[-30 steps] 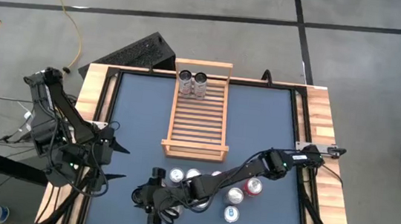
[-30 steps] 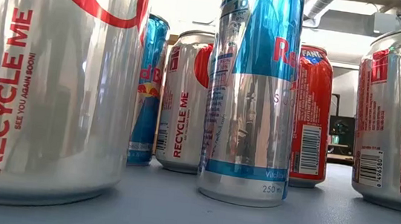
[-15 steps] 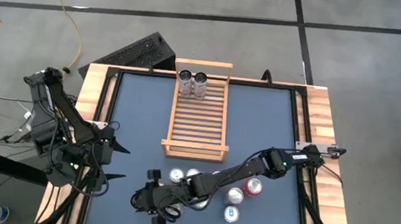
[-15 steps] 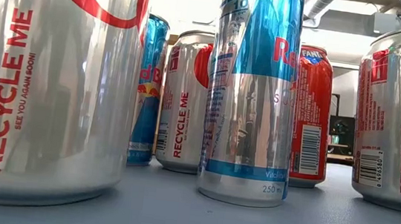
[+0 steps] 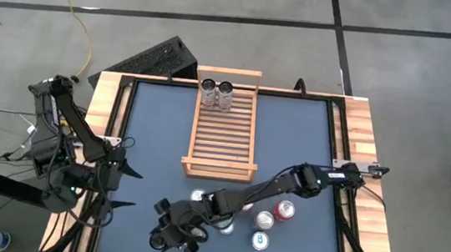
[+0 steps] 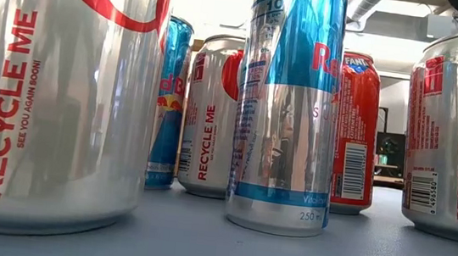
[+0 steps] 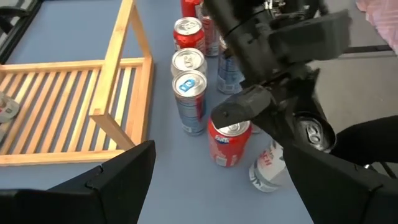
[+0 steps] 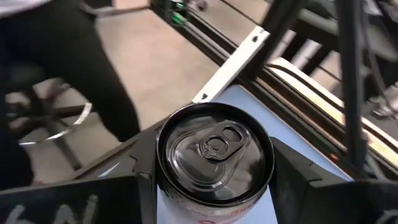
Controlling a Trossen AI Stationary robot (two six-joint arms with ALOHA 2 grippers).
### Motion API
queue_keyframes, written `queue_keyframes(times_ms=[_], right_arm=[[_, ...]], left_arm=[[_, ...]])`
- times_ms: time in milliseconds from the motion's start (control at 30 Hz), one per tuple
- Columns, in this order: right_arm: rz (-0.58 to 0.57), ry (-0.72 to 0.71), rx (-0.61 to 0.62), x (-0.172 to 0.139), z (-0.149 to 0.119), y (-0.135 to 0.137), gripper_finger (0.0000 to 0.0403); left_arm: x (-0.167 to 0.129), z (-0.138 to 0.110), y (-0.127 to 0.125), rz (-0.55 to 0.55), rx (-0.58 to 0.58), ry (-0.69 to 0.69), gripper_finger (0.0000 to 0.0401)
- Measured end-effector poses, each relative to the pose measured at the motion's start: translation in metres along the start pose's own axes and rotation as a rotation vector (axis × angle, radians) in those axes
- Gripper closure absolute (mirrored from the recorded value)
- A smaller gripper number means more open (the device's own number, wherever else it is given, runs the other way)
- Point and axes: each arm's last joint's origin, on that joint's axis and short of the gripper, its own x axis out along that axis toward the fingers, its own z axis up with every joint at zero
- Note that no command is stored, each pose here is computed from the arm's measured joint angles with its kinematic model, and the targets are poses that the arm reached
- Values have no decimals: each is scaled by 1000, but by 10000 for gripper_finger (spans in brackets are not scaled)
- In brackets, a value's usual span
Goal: Place canned beverage on shelf
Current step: Put the white soda can on the shelf aligned with the other white soda cans
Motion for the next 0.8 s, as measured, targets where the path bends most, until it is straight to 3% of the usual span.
queue_keyframes(times_ms=[167,333,500,800], right_arm=[[122,-57,22,-4,-4,-9,222],[114,-51,68,-5,-7,-14,222],[-85,24,103,-4,-7,-16,222],[-369,70,455,-2,-5,-11,219]], left_arm=[[-2,-1,-2,-13,0,1,60],[-2,-1,-2,-12,-6,-1,60],[-2,-1,-1,17,-16,-26,60],[-2,0,0,50,-35,-56,60]])
